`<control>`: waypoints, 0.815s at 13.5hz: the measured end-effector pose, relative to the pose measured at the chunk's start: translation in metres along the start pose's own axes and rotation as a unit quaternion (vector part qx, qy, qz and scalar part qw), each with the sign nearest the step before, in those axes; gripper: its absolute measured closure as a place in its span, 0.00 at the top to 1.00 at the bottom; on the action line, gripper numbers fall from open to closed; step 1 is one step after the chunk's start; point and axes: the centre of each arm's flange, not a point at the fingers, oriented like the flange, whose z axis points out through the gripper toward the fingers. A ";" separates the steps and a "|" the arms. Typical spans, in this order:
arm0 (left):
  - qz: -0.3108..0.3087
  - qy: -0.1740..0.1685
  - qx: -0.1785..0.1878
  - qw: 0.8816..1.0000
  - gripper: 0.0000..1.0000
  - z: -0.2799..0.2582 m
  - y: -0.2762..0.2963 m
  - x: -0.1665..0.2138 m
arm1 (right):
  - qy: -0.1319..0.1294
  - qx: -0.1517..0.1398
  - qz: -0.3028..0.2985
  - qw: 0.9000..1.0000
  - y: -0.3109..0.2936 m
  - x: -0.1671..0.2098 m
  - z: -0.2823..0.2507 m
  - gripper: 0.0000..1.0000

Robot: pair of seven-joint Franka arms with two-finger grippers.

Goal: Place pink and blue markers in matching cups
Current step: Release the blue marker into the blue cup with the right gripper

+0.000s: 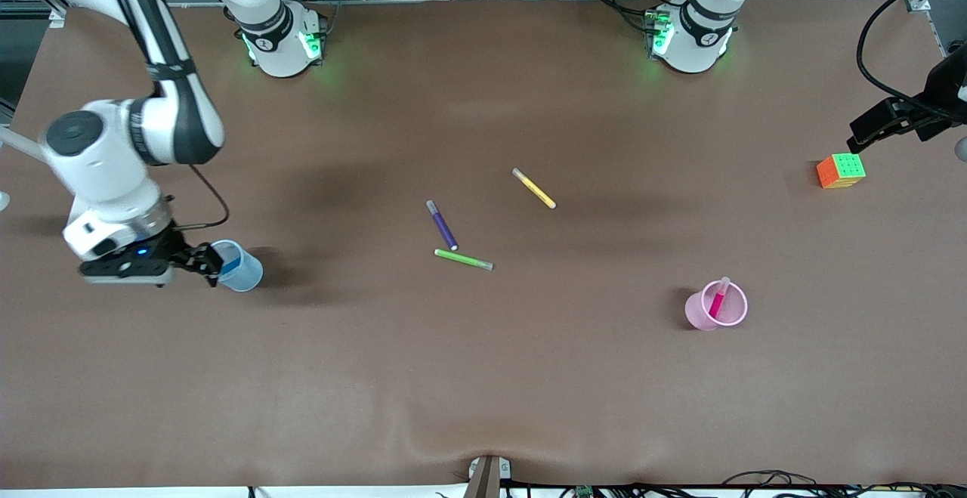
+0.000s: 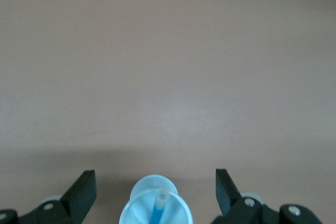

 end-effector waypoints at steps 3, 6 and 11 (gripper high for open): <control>0.000 -0.002 -0.004 1.000 1.00 0.000 0.001 0.000 | -0.052 0.020 0.039 0.998 0.008 0.039 -0.056 1.00; 0.000 -0.007 -0.003 1.000 1.00 0.001 0.001 -0.001 | -0.117 0.043 0.056 0.991 0.008 0.053 -0.079 1.00; 0.007 -0.012 -0.003 1.000 1.00 0.002 0.008 -0.004 | -0.163 0.057 0.058 0.983 0.017 0.066 -0.147 1.00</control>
